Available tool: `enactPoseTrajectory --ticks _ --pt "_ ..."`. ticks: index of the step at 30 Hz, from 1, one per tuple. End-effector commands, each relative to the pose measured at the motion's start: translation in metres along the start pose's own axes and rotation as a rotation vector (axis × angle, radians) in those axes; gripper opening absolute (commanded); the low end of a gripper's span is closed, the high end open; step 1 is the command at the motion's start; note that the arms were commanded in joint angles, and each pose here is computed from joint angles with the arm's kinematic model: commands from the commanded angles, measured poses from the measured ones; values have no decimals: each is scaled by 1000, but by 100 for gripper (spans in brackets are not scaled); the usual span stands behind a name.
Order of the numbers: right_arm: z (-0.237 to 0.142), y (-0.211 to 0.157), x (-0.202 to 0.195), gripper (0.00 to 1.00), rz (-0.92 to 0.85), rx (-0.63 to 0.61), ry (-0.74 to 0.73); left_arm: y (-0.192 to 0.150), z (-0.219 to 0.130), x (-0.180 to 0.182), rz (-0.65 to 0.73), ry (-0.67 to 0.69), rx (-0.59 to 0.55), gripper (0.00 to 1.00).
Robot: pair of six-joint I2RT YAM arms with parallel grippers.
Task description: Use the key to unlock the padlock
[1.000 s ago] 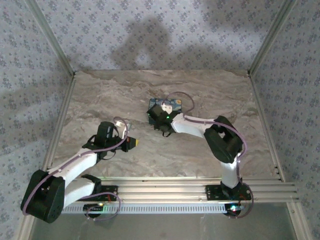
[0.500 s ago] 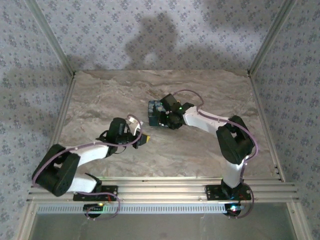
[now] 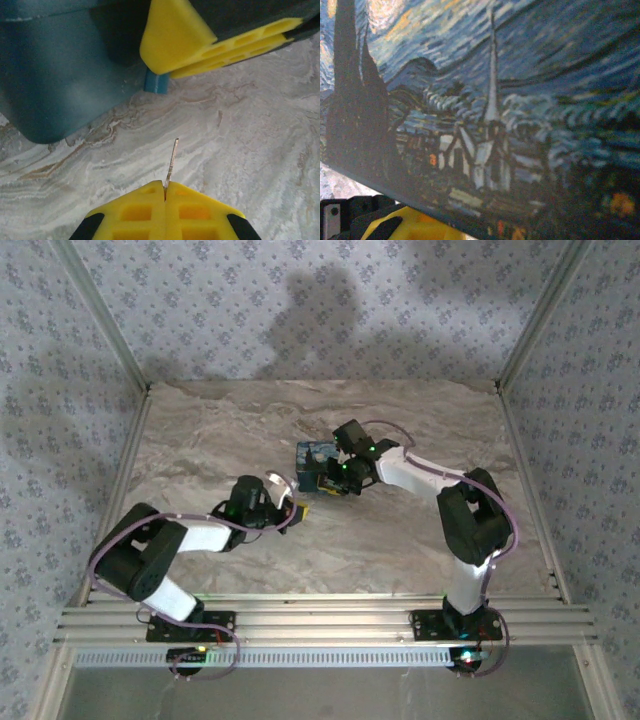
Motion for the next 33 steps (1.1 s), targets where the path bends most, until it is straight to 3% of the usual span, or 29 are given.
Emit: enactPoseTrajectory --ticks 1,20,33 --pt "-13 -1 8 0 20 17 51 15 9 2 51 6 -84 0" --pt "-13 0 4 0 66 18 60 13 24 9 -15 -53 -202 0" --pt "-16 3 4 0 90 -22 71 -6 23 11 -88 -35 -144 0"
Point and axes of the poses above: each hand's point on the last joint's axis, 136 mm out from that joint toward the fingers, its own z axis out along the fingers, its own x axis along the line the jaws close on, y = z × x, the point moved 9 cm from there along -z, back along the fingers, and after that the axes turned 2 degrees about z, right-handed, at the moved point
